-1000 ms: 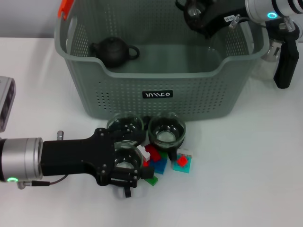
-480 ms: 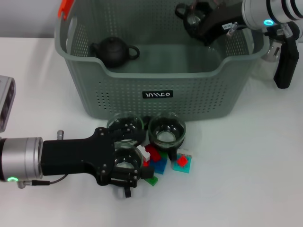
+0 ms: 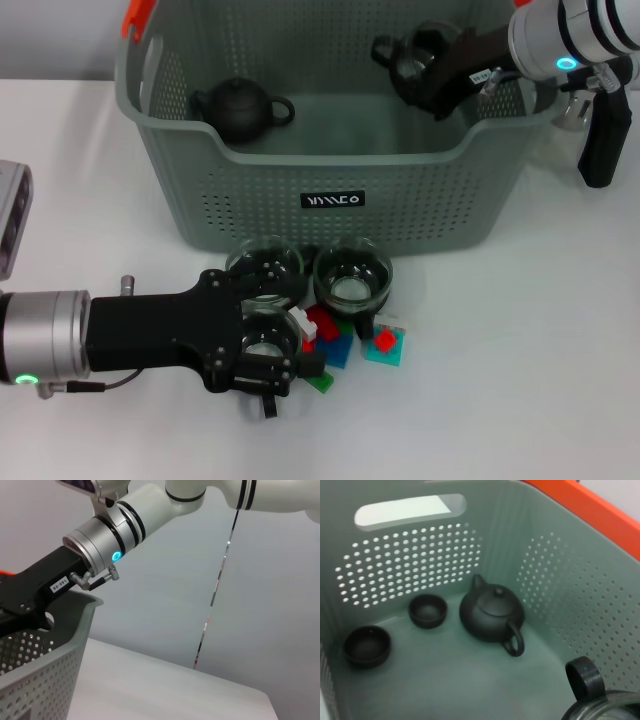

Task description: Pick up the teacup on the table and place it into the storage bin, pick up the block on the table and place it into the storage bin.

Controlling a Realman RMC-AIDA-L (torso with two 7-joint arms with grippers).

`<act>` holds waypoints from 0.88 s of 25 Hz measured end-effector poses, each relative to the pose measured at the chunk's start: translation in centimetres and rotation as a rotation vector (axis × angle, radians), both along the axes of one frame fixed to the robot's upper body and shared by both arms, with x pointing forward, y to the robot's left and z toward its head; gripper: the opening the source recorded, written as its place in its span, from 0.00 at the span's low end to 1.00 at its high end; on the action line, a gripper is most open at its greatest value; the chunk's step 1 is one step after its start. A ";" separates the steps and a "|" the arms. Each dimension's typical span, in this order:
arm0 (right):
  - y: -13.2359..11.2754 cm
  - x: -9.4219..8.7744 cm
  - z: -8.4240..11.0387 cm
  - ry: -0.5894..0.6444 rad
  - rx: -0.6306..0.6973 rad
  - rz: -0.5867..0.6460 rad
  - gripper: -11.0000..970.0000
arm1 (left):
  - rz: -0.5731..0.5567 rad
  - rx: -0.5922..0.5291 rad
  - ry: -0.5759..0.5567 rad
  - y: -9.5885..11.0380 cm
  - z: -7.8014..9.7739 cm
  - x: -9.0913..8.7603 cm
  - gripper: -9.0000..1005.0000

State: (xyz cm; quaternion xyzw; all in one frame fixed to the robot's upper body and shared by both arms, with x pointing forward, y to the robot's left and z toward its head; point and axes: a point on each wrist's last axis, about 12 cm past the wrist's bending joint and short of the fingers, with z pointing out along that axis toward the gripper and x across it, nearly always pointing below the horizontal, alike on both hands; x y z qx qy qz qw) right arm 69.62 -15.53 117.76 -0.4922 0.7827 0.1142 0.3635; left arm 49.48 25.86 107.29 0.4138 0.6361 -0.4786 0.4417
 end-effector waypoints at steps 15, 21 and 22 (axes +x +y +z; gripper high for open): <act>-0.2 -0.2 0.0 0.017 -0.003 0.013 0.07 | -0.001 -0.002 0.002 -0.1 0.0 0.0 0.90; -0.2 -0.1 0.3 0.000 -0.001 0.011 0.07 | 0.001 -0.003 0.001 -0.1 0.0 0.0 0.90; -0.2 -0.1 0.3 0.000 -0.001 0.011 0.07 | 0.001 -0.003 0.001 0.0 0.0 0.0 0.90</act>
